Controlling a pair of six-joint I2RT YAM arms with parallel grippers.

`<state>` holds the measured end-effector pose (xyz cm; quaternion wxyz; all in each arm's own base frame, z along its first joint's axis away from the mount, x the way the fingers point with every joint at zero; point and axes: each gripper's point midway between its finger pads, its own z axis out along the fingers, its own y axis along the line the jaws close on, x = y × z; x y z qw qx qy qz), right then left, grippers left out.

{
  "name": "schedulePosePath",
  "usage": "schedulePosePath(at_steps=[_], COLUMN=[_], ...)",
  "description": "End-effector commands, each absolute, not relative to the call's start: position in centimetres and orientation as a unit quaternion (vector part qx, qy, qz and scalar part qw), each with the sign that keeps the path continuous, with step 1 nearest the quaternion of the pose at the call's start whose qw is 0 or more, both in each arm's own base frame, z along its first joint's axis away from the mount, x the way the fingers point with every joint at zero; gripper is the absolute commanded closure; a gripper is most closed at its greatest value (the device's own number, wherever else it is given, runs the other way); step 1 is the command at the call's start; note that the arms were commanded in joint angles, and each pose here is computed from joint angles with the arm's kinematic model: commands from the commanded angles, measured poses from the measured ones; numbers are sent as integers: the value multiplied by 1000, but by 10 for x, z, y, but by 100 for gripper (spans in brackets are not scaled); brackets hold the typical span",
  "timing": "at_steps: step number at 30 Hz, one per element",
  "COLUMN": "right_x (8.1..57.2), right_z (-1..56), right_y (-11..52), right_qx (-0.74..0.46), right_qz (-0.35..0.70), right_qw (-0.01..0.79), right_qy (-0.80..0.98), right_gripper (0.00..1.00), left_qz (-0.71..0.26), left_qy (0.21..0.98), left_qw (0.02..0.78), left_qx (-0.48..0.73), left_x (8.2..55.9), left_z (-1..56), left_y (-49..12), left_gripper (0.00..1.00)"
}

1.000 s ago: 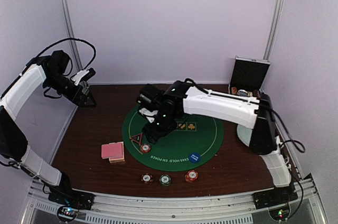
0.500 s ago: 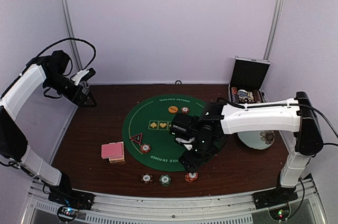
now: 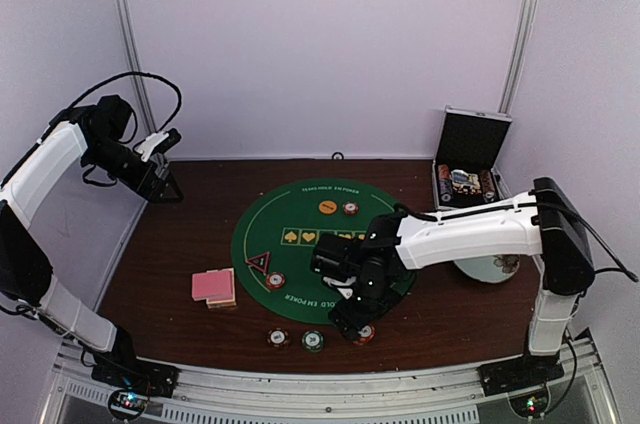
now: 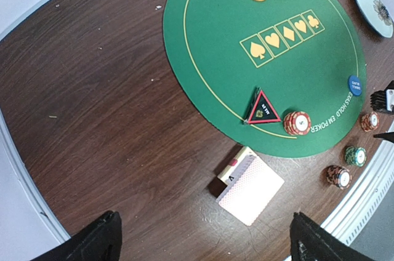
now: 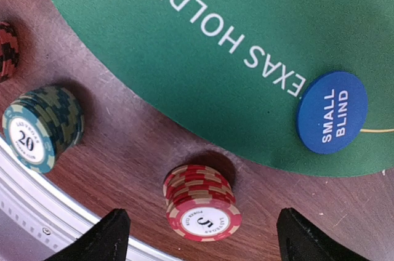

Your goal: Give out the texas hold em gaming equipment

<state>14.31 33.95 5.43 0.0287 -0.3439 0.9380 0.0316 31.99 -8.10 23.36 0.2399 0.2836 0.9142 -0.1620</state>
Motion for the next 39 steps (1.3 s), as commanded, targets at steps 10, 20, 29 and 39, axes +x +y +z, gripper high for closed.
schedulePosePath(at_steps=[10,20,29,39], right_x=[136,134,133,136], right_z=[25,22,20,37], right_y=[332,332,332,330], right_qx=[-347,-345,-344,-346], right_qz=[23,26,28,24], right_qw=[7,3,0,10], right_qy=[938,938,939,938], right_gripper=[24,36,49,66], left_qz=[-154,-150,-147,-147], left_qy=[909,909,909,909], left_qw=[258,260,261,259], left_qx=[289,289,290,291], left_x=[324,324,324,323], left_z=[244,247,247,245], left_y=[-79,-78,-77,-77], left_gripper=[2,2,2,2])
